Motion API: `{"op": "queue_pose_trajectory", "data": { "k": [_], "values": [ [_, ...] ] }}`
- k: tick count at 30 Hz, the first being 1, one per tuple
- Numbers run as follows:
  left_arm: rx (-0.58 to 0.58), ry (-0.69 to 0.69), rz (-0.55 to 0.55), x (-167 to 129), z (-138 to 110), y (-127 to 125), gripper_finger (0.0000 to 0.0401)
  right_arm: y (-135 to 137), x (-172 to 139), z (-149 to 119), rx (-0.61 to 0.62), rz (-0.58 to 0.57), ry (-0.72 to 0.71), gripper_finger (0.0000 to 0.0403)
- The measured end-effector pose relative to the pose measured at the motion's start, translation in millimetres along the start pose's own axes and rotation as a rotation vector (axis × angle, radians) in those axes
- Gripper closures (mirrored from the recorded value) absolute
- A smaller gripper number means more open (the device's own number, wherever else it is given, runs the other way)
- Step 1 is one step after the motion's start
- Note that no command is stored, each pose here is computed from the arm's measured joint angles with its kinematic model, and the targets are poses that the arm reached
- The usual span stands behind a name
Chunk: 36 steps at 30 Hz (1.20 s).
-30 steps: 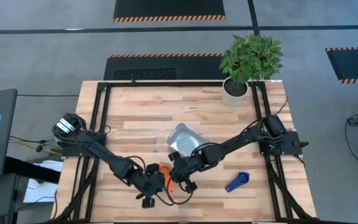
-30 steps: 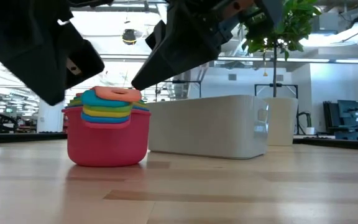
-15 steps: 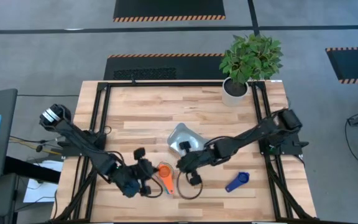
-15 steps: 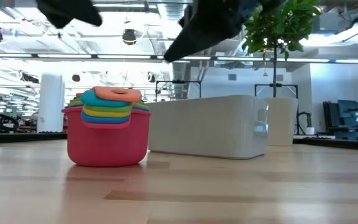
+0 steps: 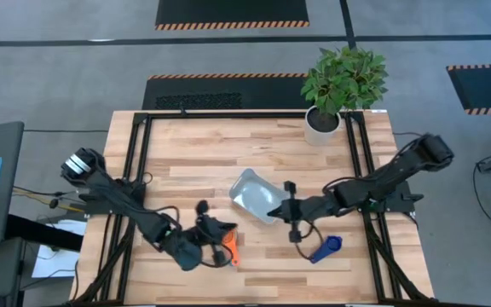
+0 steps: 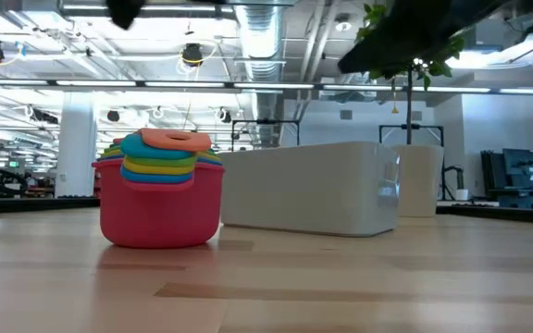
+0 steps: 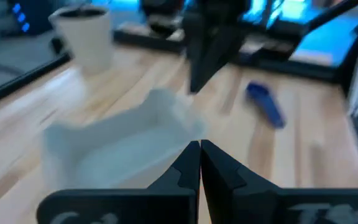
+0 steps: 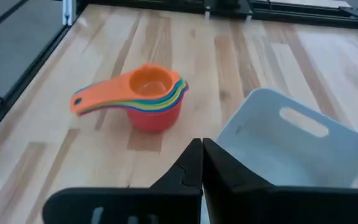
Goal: Nest measuring cups in basket
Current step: Stack the dark blue measuring cup on top of the orange measuring cup
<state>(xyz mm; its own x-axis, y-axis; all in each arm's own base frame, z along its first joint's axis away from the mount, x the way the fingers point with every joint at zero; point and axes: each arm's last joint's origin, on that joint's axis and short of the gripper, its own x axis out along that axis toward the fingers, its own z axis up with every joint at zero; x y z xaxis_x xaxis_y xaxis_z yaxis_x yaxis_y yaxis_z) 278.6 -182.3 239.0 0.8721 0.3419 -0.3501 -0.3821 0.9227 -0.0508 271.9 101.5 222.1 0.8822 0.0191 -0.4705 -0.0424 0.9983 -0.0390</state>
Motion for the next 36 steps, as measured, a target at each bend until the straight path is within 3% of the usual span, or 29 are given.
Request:
{"op": "queue_pose_trajectory", "data": {
  "k": [4, 8, 16, 25, 36],
  "values": [
    [0.005, -0.075, -0.065, 30.7, -0.2, -11.8, 0.0389, 11.2, -17.0, -1.0, -0.011, 0.032, -0.012, 0.0386],
    [0.006, -0.119, -0.04, 58.0, 13.4, -18.3, 0.0359, 24.4, -31.5, -7.0, -0.025, 0.046, 0.025, 0.0379],
    [0.079, -0.109, -0.036, 114.1, 42.3, -32.9, 0.0299, 48.0, -58.1, -36.3, -0.051, 0.046, 0.235, 0.0378],
    [0.07, -0.059, -0.091, 183.5, 45.5, -47.3, 0.0294, 69.5, -94.6, -69.8, -0.058, 0.056, 0.454, 0.0375],
    [0.057, -0.016, -0.145, 260.0, 30.7, -57.5, 0.0294, 70.5, -125.9, -94.6, 0.11, -0.071, 0.657, 0.0373]
  ]
}}
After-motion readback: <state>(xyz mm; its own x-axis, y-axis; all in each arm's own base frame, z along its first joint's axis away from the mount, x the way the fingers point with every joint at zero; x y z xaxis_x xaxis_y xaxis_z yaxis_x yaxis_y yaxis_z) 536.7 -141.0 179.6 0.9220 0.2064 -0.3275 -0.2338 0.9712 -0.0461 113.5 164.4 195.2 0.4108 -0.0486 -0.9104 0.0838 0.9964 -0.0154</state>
